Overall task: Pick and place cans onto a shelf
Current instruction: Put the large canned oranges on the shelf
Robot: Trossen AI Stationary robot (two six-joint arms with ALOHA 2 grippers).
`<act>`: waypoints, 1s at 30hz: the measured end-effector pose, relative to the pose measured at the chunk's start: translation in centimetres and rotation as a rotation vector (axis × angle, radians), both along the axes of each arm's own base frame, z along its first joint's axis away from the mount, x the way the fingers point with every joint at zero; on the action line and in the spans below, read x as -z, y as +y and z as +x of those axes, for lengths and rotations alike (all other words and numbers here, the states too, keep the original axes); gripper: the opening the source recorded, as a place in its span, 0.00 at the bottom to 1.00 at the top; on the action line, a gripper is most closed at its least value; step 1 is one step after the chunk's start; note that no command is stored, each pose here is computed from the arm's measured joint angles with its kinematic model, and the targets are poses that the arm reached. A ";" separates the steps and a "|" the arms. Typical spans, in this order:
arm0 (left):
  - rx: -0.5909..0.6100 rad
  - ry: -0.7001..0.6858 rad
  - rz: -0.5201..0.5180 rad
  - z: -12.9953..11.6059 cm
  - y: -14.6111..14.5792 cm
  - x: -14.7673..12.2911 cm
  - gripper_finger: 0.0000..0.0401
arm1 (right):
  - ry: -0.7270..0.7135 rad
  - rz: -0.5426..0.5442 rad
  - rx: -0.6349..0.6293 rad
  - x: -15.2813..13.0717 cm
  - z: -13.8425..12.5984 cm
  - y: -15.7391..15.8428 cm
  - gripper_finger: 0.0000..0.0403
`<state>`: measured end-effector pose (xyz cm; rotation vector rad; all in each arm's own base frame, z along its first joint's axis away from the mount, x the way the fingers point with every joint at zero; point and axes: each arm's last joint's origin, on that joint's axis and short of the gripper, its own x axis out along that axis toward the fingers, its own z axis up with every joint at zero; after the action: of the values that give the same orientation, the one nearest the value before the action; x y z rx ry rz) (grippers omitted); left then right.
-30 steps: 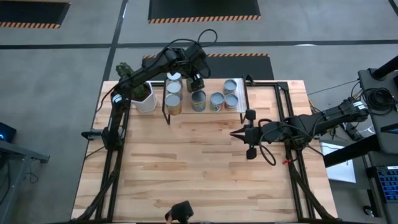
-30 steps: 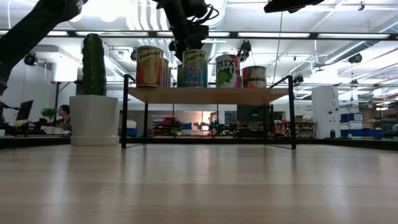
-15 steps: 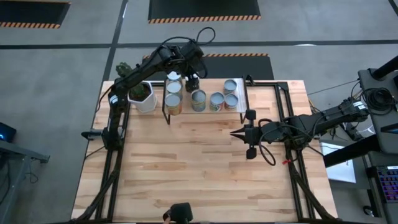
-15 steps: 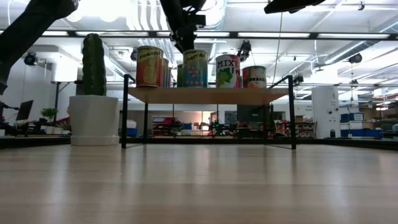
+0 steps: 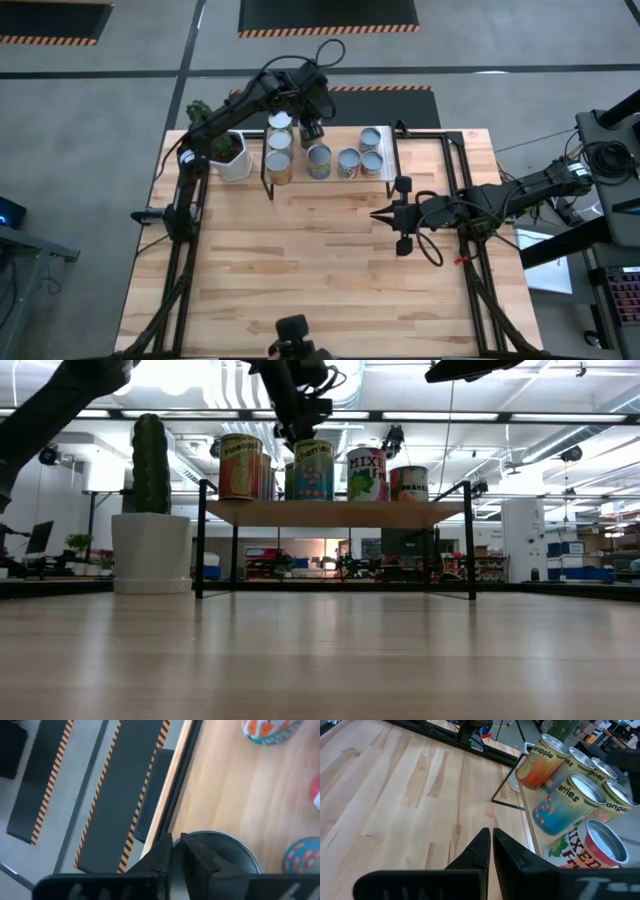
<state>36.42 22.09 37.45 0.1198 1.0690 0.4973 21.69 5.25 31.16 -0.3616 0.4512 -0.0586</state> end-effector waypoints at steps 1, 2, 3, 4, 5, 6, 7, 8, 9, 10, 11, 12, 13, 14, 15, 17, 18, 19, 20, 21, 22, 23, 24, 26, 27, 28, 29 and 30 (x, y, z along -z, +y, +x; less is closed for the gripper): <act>0.002 0.009 -0.004 0.0 0.0 0.2 0.05 | 0.000 0.000 0.000 0.0 0.0 0.0 0.03; 0.004 0.016 -0.008 0.1 0.0 0.3 0.06 | 0.001 0.000 0.000 0.0 0.0 0.0 0.03; 0.005 0.018 -0.009 0.1 0.0 0.3 0.06 | 0.001 0.000 0.000 0.0 0.0 0.0 0.03; 0.005 0.020 -0.010 0.1 0.0 0.4 0.06 | 0.000 0.000 0.000 0.0 0.0 0.0 0.03; 0.004 0.023 -0.012 0.1 0.0 0.4 0.06 | 0.001 0.000 0.000 0.0 0.0 0.0 0.03; 0.003 0.026 -0.015 0.0 0.0 0.4 0.05 | 0.001 0.000 0.000 0.0 0.0 0.0 0.03; 0.002 0.027 -0.016 0.0 0.0 0.4 0.05 | 0.001 0.000 0.000 0.0 0.0 0.0 0.03; 0.004 0.030 -0.020 0.0 -0.1 0.5 0.04 | 0.001 0.000 0.000 0.0 0.0 0.0 0.03; 0.015 0.028 -0.034 0.0 -0.1 0.5 0.03 | 0.001 0.000 0.000 0.0 0.0 0.0 0.03; 0.030 0.018 -0.053 0.1 -0.2 0.5 0.02 | 0.001 0.000 0.000 0.0 0.0 0.0 0.03; 0.049 0.003 -0.073 0.1 -0.3 0.5 0.01 | 0.001 0.000 0.000 0.0 0.0 0.0 0.03; 0.068 -0.012 -0.098 0.2 -0.4 0.5 0.01 | 0.001 0.000 0.000 0.0 0.0 0.0 0.03; 0.085 -0.024 -0.120 0.3 -0.5 0.5 0.00 | 0.001 0.000 0.000 0.0 0.0 0.0 0.03; 0.100 -0.034 -0.137 0.3 -0.6 0.5 0.00 | 0.001 0.000 0.000 0.0 0.0 0.0 0.03; 0.110 -0.039 -0.146 0.4 -0.8 0.5 0.00 | 0.001 0.000 0.000 0.0 0.0 0.0 0.03; 0.120 -0.039 -0.149 0.6 -1.1 0.5 0.00 | 0.001 0.000 0.000 0.0 0.0 0.0 0.03; 0.127 -0.036 -0.149 0.7 -1.2 0.5 0.00 | 0.002 0.000 0.000 0.0 0.0 0.0 0.03; 0.139 -0.030 -0.146 0.7 -1.3 0.6 0.00 | 0.002 0.000 0.000 0.0 0.0 0.0 0.03; 0.155 -0.022 -0.142 0.8 -1.5 0.6 0.00 | 0.002 0.000 0.000 0.0 0.0 0.0 0.03; 0.171 -0.011 -0.138 0.8 -1.6 0.6 0.00 | 0.002 0.000 0.000 0.0 0.0 0.0 0.03; 0.187 -0.003 -0.134 0.8 -1.8 0.6 0.00 | 0.002 0.000 0.000 0.0 0.0 0.0 0.03; 0.200 0.003 -0.130 0.8 -2.0 0.5 0.00 | 0.002 0.000 0.000 0.0 0.0 0.0 0.03; 0.210 0.007 -0.128 0.8 -2.2 0.5 0.00 | 0.002 0.000 0.000 0.0 0.0 0.0 0.03; 0.232 0.015 -0.121 0.9 -2.4 0.4 0.00 | 0.002 0.000 0.000 0.0 0.0 0.0 0.03; 0.242 0.020 -0.119 0.9 -2.6 0.3 0.00 | 0.002 -0.001 0.000 0.0 0.0 0.0 0.03; 0.249 0.023 -0.117 0.8 -2.7 0.2 0.00 | 0.002 -0.001 0.000 0.0 0.0 0.0 0.03; 0.253 0.022 -0.114 0.8 -2.8 0.1 0.00 | 0.002 -0.001 0.000 0.0 0.0 0.0 0.03; 0.258 0.020 -0.111 0.8 -2.9 0.0 0.00 | 0.002 -0.001 0.000 0.0 0.0 0.0 0.03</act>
<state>37.25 19.24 37.42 0.1624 1.0805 0.2040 21.68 5.25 31.15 -0.3623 0.4533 -0.0583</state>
